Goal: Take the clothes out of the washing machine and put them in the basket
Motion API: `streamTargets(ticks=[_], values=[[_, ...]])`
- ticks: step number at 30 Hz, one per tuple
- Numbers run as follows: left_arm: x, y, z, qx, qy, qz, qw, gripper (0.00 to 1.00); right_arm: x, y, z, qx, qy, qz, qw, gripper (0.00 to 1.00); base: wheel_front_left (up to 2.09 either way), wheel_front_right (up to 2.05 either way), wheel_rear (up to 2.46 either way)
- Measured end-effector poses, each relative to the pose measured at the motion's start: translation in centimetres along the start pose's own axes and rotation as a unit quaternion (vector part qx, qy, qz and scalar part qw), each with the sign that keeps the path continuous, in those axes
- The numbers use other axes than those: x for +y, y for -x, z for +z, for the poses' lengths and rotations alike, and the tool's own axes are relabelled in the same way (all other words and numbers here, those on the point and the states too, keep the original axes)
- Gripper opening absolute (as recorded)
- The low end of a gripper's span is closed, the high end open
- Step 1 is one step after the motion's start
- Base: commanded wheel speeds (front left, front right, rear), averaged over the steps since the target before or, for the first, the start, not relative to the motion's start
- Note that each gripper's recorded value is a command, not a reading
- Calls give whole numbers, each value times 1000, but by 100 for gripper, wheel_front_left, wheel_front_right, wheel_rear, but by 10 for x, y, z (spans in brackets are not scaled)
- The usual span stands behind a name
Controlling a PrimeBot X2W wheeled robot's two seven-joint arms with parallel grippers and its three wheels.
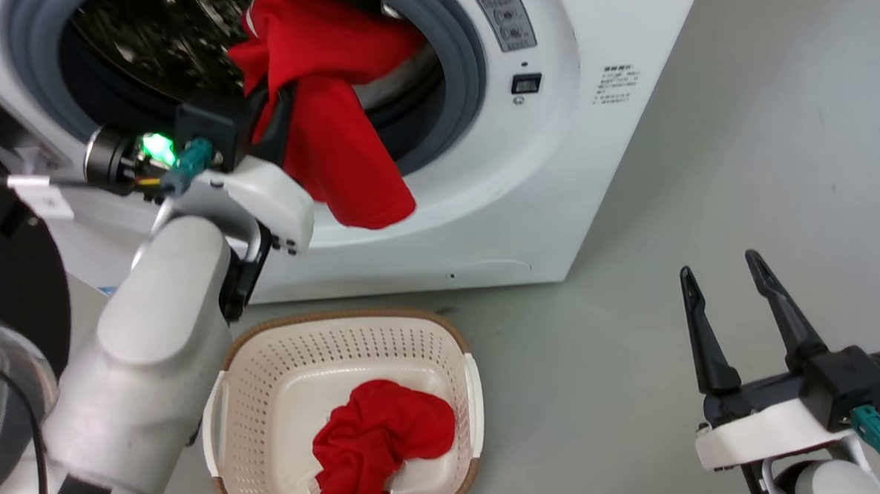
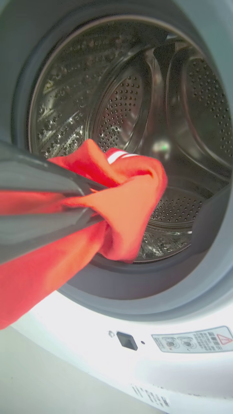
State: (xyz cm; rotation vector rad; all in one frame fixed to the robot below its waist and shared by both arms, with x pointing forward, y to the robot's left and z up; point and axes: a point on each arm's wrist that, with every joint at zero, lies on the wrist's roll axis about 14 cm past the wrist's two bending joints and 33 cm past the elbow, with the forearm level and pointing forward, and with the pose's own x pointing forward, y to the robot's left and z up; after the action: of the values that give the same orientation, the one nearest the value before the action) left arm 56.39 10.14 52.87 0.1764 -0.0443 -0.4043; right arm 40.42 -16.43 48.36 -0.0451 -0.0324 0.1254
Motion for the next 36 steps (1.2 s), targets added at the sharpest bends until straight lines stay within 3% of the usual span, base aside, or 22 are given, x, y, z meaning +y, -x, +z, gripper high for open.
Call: streamTargets(ticks=[14, 20, 28, 36], values=[[3, 84, 107, -132, -48, 37, 989, 0, 14, 24, 23, -26, -2, 16, 1000, 100, 0, 0, 0], [-3, 110, 124, -145, -55, 43, 987, 0, 17, 25, 26, -31, -3, 20, 999, 100, 0, 0, 0], [-16, 136, 108, -119, -43, 40, 991, 0, 18, 24, 22, -26, -6, 22, 999, 100, 0, 0, 0], [-37, 146, 19, 7, 4, 16, 1000, 0, 21, 10, 11, -13, -4, 28, 1000, 100, 0, 0, 0]])
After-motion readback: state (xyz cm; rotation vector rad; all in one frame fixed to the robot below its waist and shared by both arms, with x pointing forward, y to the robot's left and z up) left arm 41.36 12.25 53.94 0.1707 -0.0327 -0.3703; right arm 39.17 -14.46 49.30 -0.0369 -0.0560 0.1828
